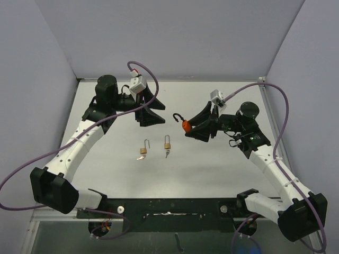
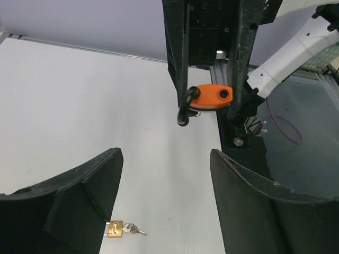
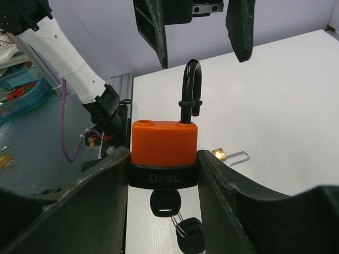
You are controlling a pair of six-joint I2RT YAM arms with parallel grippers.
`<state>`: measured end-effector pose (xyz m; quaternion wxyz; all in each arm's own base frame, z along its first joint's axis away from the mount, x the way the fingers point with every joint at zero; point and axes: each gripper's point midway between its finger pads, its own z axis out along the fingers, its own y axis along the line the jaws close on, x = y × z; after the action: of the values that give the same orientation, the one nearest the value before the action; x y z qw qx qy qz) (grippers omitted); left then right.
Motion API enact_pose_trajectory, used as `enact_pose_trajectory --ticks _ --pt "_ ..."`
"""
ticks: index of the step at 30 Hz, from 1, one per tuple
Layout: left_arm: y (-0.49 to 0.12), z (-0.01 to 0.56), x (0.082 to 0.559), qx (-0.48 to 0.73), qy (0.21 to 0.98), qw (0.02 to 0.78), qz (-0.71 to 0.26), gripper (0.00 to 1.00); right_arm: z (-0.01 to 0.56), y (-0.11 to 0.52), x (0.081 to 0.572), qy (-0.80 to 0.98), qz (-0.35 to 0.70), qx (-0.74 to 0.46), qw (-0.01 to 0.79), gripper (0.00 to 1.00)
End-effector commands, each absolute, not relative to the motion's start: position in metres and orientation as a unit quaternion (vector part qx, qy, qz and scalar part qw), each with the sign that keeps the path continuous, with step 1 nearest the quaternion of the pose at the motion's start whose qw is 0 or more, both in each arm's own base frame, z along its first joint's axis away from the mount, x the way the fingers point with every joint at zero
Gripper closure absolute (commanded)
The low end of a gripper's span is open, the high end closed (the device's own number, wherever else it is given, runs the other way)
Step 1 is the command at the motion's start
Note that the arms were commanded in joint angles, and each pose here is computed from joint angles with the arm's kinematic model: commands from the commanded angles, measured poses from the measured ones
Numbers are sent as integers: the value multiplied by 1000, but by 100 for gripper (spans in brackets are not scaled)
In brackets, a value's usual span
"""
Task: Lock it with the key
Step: Lock the lock.
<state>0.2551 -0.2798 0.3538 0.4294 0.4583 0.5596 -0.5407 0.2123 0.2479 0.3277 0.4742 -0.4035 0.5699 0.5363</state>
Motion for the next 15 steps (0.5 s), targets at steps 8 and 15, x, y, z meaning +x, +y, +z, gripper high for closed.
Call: enact_pose_trajectory --ticks 8,15 --pt "-293 382 239 490 525 458 -525 42 357 265 199 521 541 -450 483 100" --pt "-299 386 228 502 514 449 -532 55 350 268 203 533 528 -448 486 100"
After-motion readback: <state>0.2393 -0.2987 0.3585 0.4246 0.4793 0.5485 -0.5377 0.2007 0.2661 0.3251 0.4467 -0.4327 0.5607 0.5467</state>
